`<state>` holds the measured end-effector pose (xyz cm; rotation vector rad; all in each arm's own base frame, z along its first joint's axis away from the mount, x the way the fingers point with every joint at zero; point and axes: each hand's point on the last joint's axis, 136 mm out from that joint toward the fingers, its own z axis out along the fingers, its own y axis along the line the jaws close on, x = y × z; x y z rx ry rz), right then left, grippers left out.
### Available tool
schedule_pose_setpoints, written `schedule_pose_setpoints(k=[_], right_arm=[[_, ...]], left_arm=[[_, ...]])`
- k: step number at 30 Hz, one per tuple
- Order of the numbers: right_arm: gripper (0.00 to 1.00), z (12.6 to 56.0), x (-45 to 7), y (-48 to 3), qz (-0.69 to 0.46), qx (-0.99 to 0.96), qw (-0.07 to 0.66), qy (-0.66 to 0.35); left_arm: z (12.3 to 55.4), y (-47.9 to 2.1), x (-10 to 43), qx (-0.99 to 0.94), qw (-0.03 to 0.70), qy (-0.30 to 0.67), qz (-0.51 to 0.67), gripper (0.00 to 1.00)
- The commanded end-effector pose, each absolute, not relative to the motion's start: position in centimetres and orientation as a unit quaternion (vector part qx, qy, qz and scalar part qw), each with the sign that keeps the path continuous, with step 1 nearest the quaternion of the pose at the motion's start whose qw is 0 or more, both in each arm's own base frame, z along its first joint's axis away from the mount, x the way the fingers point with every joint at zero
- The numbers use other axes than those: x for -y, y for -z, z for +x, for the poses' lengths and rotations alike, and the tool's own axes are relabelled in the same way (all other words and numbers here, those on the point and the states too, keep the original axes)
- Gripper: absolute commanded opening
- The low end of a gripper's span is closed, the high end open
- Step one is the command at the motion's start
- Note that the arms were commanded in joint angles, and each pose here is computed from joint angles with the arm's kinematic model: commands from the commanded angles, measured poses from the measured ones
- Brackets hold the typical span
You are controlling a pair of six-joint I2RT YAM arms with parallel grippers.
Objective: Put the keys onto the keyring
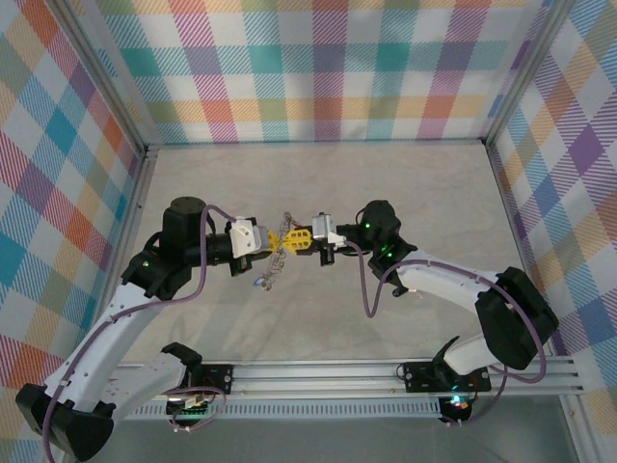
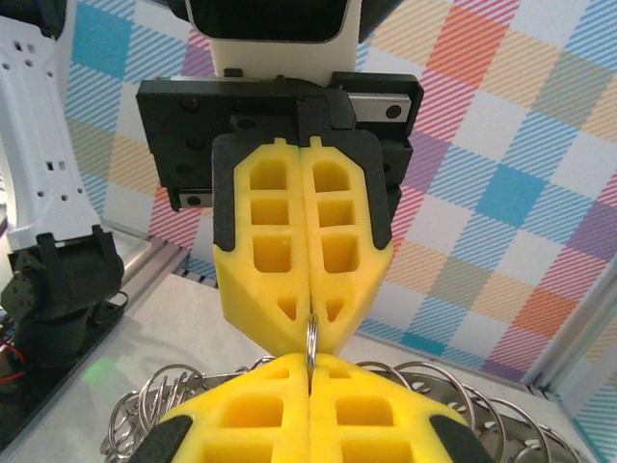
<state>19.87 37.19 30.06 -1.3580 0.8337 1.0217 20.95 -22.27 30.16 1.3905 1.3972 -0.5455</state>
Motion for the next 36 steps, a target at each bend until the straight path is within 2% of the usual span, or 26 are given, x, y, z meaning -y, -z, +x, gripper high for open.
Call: schedule_pose_setpoints(k=[1, 3, 4, 13, 24, 29, 33, 35, 36], right_arm=[[0.00, 18.4, -38.3, -31.0, -0.593, -0.338, 0.584, -0.440], [0.10, 18.9, -38.2, -30.6, -0.592, -0.355, 0.584, -0.427], [0.12, 19.1, -38.1, -30.2, -0.596, -0.365, 0.582, -0.415], [0.16, 19.6, -37.7, -28.0, -0.632, -0.407, 0.548, -0.366], [0.14, 20.7, -40.2, -27.3, -0.627, -0.436, 0.553, -0.332], [0.00, 20.8, -40.5, -27.0, -0.628, -0.439, 0.553, -0.326], [0.00, 20.7, -40.5, -27.3, -0.623, -0.431, 0.563, -0.330], [0.00, 20.2, -40.4, -27.9, -0.623, -0.417, 0.570, -0.337], [0.00, 19.9, -40.3, -28.1, -0.623, -0.408, 0.573, -0.341]], left_arm=[[21.2, -31.3, 22.7, -0.559, 0.545, 0.224, 0.583, 0.00], [21.3, -31.1, 22.4, -0.566, 0.543, 0.211, 0.583, 0.00], [21.5, -30.9, 22.1, -0.572, 0.541, 0.199, 0.584, 0.00], [21.5, -29.9, 20.5, -0.609, 0.491, 0.150, 0.604, 0.00], [21.5, -29.0, 20.5, -0.620, 0.461, 0.150, 0.618, 0.00], [21.5, -29.1, 20.5, -0.619, 0.460, 0.147, 0.620, 0.00], [21.2, -29.5, 20.6, -0.612, 0.470, 0.154, 0.617, 0.00], [20.2, -29.4, 20.5, -0.597, 0.469, 0.157, 0.631, 0.13], [20.0, -29.4, 20.3, -0.594, 0.475, 0.154, 0.631, 0.16]])
